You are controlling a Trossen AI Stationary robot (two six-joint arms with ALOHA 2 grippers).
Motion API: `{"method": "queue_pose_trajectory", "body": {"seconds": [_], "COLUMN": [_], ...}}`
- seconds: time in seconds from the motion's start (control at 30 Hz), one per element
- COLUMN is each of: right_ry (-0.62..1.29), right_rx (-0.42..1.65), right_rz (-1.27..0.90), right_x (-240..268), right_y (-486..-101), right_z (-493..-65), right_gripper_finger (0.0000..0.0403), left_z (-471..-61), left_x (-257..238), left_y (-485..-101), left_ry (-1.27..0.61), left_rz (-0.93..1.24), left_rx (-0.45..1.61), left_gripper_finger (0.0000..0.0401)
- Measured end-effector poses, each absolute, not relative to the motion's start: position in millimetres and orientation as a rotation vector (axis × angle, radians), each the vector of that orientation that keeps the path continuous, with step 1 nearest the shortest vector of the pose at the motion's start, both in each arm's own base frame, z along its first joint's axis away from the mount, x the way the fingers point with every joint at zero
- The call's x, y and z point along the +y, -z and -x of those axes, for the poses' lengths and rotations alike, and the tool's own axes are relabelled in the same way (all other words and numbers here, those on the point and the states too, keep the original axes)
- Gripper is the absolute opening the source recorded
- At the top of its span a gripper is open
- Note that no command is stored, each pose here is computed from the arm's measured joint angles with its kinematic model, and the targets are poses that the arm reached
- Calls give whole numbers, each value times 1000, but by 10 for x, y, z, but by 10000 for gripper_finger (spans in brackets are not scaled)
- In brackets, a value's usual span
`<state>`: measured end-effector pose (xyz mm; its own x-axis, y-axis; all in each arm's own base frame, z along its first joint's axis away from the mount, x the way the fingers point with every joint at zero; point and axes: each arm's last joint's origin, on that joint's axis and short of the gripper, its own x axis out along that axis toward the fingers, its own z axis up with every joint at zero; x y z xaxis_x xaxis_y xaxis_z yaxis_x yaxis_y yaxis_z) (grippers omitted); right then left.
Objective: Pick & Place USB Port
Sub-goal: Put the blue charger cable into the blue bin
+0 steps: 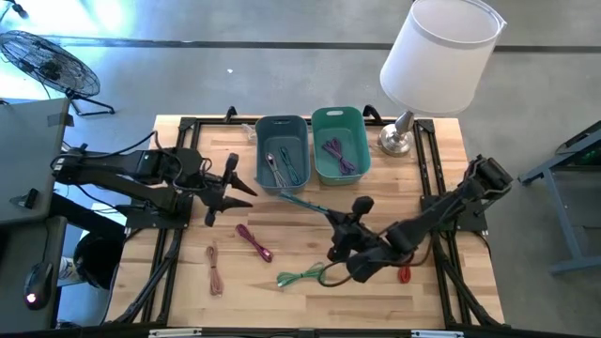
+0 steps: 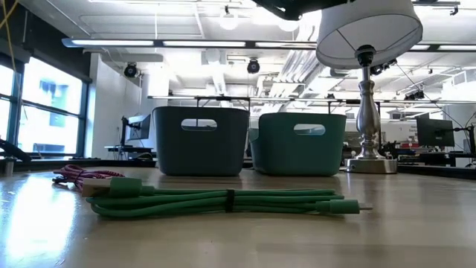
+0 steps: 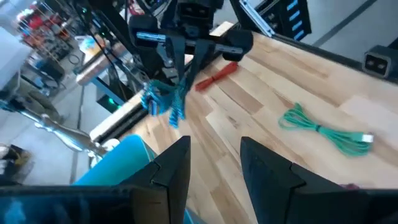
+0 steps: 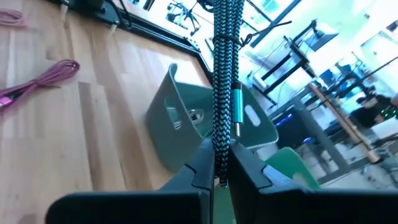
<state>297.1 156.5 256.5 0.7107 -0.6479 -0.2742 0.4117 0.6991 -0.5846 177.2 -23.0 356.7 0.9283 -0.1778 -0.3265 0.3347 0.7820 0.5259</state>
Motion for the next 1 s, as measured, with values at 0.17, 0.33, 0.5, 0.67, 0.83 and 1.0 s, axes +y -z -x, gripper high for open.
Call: {"method": "queue_pose_trajectory", "body": {"seconds": [0.17, 0.33, 0.5, 0.67, 0.83, 1.0], "right_ry": [625, 619, 612, 611, 603, 567], "right_rx": [475, 448, 411, 370, 334, 301], "right_rz": [581, 657, 705, 721, 751, 755], "right_x": [1557, 1575, 1583, 1579, 1594, 1607], "right_y": [-2623, -2712, -2858, -3002, -3089, -3133], "right_z": [-3028, -3091, -3104, -3097, -3119, -3132], "right_gripper_finger": [15, 15, 15, 15, 15, 15], "left_z": [-1876, -2003, -2109, -2172, -2182, -2198], "left_x": [-241, -255, -267, -274, -279, -282], "left_y": [-3579, -3623, -3635, -3619, -3621, -3606], "left_ry": [270, 244, 227, 224, 237, 241], "left_rz": [-662, -686, -712, -716, -730, -729], "left_rx": [224, 145, 98, 93, 81, 88], "left_gripper_finger": [136, 136, 136, 136, 136, 136]}}
